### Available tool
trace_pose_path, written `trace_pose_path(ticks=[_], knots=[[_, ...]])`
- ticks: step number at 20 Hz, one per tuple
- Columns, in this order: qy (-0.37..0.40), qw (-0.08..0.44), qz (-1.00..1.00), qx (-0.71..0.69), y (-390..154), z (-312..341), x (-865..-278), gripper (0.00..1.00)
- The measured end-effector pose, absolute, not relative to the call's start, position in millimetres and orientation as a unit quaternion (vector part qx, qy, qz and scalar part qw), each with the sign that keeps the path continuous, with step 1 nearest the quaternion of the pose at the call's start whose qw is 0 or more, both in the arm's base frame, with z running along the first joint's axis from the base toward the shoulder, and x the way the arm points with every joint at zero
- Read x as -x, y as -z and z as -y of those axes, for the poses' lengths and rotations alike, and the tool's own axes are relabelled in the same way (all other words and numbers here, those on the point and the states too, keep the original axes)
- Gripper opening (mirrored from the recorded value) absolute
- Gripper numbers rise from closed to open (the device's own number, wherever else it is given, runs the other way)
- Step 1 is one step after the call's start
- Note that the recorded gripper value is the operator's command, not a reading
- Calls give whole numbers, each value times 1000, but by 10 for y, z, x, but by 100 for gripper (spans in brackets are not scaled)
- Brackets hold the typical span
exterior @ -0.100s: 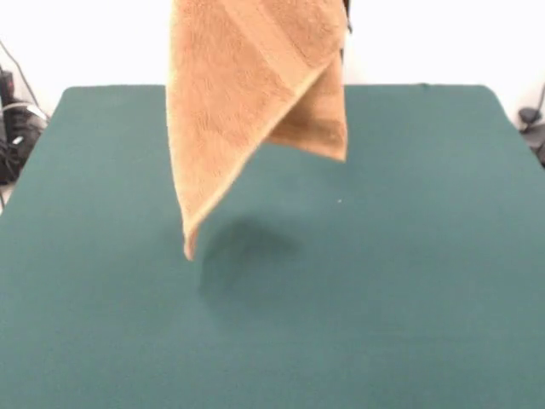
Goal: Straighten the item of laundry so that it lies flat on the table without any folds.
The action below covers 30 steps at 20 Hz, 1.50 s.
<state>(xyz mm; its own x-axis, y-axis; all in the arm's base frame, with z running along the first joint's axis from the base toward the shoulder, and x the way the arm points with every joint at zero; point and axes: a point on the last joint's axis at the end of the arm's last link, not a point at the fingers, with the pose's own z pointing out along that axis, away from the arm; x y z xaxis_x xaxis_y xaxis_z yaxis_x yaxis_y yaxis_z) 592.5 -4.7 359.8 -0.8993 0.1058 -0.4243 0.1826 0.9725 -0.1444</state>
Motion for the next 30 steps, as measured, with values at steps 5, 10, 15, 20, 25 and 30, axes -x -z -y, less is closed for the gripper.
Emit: trace_pose_path(ticks=[5,10,15,20,25,30], knots=[[67,239,-965,-80,-3648,-8,-6009,100],[53,250,-963,-88,-3685,-29,-6053,100],[47,249,-962,-101,-3704,37,-6063,100],[34,244,-959,-139,-3757,313,-6095,100],[28,247,-955,-160,-3872,899,-6188,100],[31,237,-960,-146,-4047,1384,-6305,100]])
